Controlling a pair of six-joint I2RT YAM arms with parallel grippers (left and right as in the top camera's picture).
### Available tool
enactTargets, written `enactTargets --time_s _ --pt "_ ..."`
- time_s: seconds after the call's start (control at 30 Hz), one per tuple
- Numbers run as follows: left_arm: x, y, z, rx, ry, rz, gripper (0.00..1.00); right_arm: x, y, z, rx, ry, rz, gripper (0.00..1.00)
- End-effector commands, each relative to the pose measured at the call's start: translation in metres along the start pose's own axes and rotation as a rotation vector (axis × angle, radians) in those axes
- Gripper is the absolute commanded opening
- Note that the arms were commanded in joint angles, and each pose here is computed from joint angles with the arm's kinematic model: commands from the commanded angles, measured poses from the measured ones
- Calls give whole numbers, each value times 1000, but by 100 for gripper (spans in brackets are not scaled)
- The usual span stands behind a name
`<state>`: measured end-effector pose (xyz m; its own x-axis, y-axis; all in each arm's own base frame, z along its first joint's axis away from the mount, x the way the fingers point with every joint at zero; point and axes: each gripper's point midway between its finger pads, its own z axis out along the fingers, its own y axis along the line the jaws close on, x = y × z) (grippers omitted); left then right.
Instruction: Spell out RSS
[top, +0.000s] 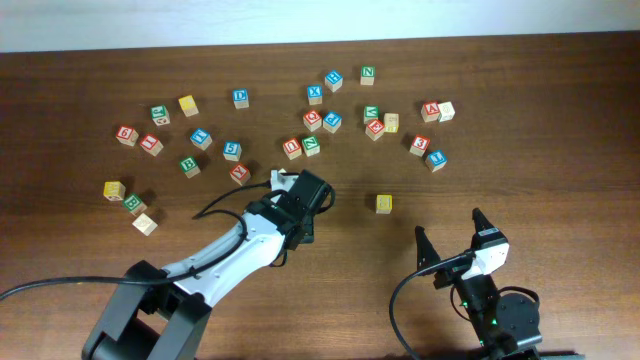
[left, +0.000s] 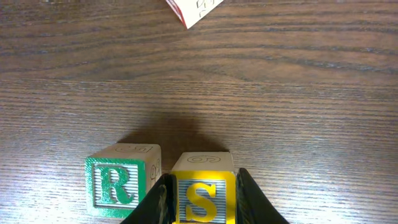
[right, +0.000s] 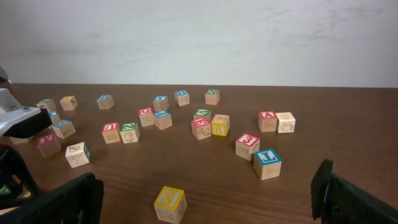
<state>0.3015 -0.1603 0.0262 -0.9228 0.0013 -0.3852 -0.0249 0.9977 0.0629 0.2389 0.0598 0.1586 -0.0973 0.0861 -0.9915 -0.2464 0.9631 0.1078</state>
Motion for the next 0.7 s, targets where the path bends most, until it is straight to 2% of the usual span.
enactTargets --time_s 0.0,0.67 --pt "-1 1 0 -4 -13 4 22 2 -1 0 1 1 4 98" --pt "-5 7 0 -38 -36 56 22 2 -1 0 1 1 4 98"
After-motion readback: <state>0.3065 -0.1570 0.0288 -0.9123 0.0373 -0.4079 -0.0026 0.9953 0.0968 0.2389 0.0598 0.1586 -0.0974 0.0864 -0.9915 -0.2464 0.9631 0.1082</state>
